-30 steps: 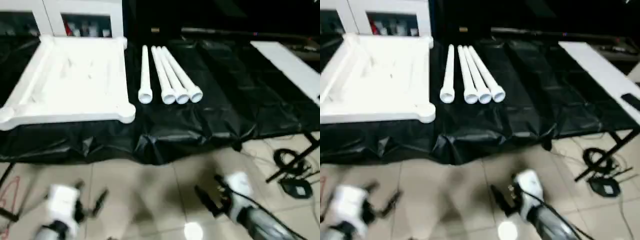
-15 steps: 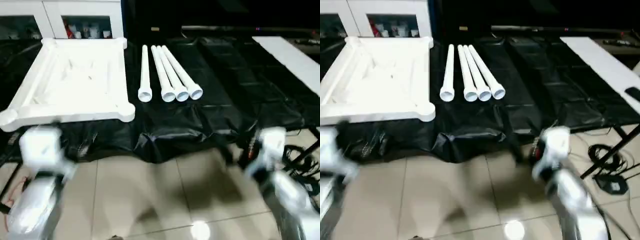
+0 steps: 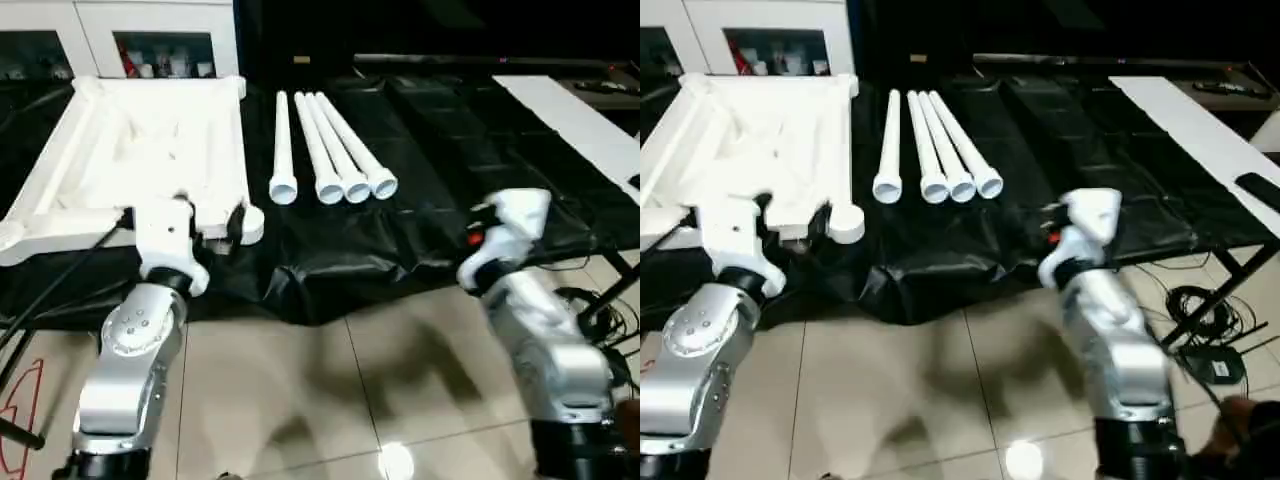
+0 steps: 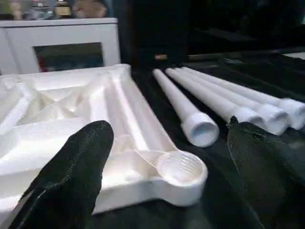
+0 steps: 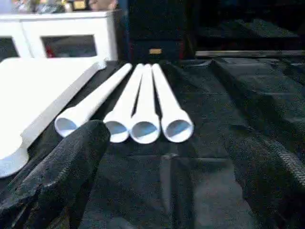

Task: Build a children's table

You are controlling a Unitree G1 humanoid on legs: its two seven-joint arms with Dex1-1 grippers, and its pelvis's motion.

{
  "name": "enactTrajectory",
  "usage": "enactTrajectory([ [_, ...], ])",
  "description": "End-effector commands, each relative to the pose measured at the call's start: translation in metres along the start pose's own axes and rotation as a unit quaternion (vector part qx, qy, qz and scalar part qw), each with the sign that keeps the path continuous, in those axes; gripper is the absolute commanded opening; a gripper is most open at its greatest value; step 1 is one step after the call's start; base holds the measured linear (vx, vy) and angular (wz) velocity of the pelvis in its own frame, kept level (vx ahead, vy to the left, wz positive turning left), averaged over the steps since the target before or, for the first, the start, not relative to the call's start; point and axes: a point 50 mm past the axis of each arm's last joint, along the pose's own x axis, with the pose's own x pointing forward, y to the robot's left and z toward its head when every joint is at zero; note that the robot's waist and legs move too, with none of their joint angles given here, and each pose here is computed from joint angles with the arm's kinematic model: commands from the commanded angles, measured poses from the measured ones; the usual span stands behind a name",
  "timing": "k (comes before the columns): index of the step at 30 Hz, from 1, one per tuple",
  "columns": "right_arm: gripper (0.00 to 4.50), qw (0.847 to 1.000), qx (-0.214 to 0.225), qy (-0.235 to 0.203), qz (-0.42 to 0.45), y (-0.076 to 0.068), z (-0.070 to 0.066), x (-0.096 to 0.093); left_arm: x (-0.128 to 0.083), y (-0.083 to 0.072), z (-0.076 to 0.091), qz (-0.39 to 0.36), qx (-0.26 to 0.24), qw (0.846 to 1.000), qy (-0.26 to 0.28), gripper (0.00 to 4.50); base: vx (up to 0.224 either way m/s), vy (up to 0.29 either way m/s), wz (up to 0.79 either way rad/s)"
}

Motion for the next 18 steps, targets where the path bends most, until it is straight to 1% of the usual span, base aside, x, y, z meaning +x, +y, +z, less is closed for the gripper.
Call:
enactTrajectory([
  [1, 4.34, 1.000, -0.018, 0.000, 0.014, 0.010, 0.000, 0.001, 0.005, 0.004, 0.004, 0.016, -0.007, 1.000, -0.005, 4.34, 0.067, 0.016, 0.35],
  [4, 4.34, 0.999, -0.021, 0.001, 0.025, 0.014, -0.002, 0.000, 0.006, 0.003, 0.004, 0.024, -0.003, 1.000, -0.003, 4.34, 0.104, 0.021, 0.54],
  [5, 4.34, 1.000, 0.000, 0.003, 0.031, 0.017, -0.005, 0.000, 0.005, 0.003, 0.006, 0.021, -0.002, 1.000, -0.005, 4.34, 0.134, 0.022, 0.66],
  [7, 4.34, 0.999, 0.025, 0.009, 0.031, 0.019, -0.010, 0.001, 0.004, 0.003, 0.006, 0.017, 0.002, 1.000, -0.005, 4.34, 0.183, -0.027, 0.20],
  [9, 4.34, 0.999, 0.025, 0.018, 0.019, 0.019, -0.012, 0.002, 0.004, 0.004, 0.004, 0.019, 0.013, 1.000, 0.001, 4.34, 0.173, -0.032, 0.09],
  [11, 4.34, 0.999, 0.029, 0.015, 0.021, 0.020, -0.011, 0.002, 0.004, 0.004, 0.005, 0.019, 0.008, 1.000, 0.000, 4.34, 0.109, -0.041, 0.03],
  [14, 4.34, 1.000, 0.016, 0.000, 0.010, 0.019, -0.007, 0.002, 0.005, 0.003, 0.005, 0.014, 0.014, 1.000, 0.001, 4.34, 0.105, -0.099, 0.14],
  [15, 4.34, 1.000, 0.012, -0.015, -0.009, 0.017, -0.004, 0.002, 0.005, 0.002, 0.005, 0.009, 0.016, 1.000, 0.004, 4.34, 0.103, -0.043, -0.01],
  [17, 4.34, 0.999, 0.030, -0.038, -0.018, 0.014, 0.001, 0.003, 0.005, 0.003, 0.004, 0.007, 0.015, 1.000, 0.006, 4.34, 0.098, 0.002, 0.05],
  [18, 4.34, 0.999, 0.033, -0.034, -0.023, 0.012, 0.000, 0.003, 0.006, 0.003, 0.004, 0.006, 0.017, 1.000, 0.006, 4.34, 0.097, 0.051, 0.02],
])
